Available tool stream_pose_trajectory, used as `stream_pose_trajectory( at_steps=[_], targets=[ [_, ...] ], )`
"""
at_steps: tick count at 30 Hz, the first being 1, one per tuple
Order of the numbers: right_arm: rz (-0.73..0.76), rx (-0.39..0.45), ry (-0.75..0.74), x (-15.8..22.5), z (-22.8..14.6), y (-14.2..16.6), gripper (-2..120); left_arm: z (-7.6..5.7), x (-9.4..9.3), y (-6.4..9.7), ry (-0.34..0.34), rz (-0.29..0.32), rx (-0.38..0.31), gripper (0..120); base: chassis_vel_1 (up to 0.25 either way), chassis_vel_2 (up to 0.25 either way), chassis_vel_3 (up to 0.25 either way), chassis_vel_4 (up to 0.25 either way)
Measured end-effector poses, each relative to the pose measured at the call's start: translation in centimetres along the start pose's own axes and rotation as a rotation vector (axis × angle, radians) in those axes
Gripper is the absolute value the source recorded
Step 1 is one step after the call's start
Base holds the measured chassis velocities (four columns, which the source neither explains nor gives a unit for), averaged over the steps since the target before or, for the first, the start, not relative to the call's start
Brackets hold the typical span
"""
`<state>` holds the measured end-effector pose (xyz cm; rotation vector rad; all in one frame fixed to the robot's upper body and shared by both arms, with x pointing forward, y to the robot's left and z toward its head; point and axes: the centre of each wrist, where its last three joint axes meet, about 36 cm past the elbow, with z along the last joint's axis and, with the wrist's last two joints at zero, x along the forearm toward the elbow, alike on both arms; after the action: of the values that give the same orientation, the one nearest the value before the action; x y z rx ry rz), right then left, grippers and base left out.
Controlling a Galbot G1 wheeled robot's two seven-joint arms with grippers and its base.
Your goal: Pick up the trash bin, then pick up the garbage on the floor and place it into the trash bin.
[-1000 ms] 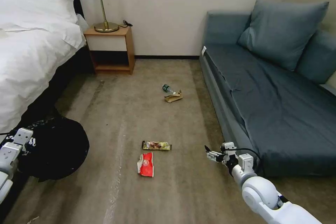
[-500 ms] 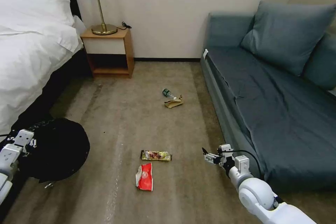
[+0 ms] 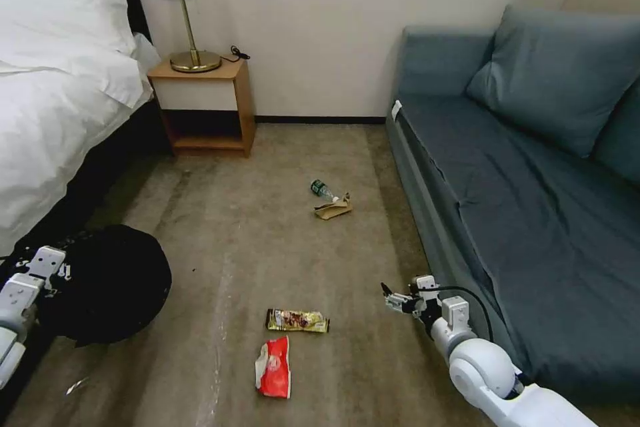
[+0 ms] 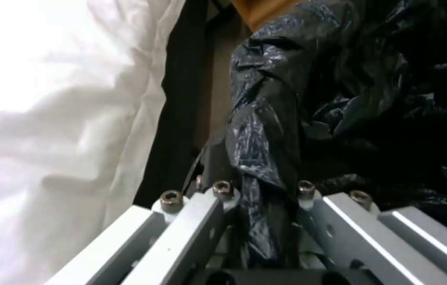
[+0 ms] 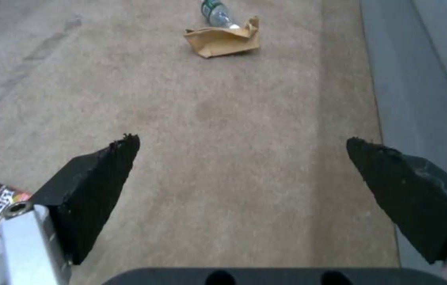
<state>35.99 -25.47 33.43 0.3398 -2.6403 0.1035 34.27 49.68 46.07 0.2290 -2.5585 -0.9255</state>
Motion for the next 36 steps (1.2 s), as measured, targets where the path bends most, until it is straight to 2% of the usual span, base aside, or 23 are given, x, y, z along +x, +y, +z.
stream_pose_trajectory(
  at_steps=[11,19,27,29,32,35,36],
  targets=[
    [-0.011,0.0,0.012,-0.8,0.2,0.5,100,0.7,-0.3,-0.2,0.01,0.0,0.012,4,-0.035,0.052,0.037,-0.049],
    [-0.068,0.028,0.043,-2.0,0.1,0.8,100,0.6,-0.4,-0.2,-0.002,0.006,0.019,4,0.0,0.0,0.0,0.0],
    [-0.223,0.089,0.113,-4.3,-0.6,3.0,100,0.4,0.0,0.3,-0.038,0.032,-0.019,4,0.0,0.0,0.0,0.0],
    [-0.315,0.113,0.161,-6.2,-0.8,4.7,100,0.4,0.3,-0.1,-0.046,0.034,-0.01,4,0.0,0.0,0.0,0.0],
    [-0.354,0.127,0.181,-7.0,-1.2,5.4,100,0.2,0.6,-0.3,-0.05,0.036,-0.008,4,0.0,0.0,0.0,0.0],
    [-0.435,0.165,0.223,-8.8,-1.8,6.8,100,-0.3,1.0,-0.7,-0.061,0.036,-0.012,4,0.0,0.0,0.0,0.0],
    [-0.486,0.2,0.26,-10.0,-1.5,8.0,100,-0.6,1.2,-0.9,-0.07,0.034,-0.029,4,0.0,0.0,0.0,0.0]
  ],
)
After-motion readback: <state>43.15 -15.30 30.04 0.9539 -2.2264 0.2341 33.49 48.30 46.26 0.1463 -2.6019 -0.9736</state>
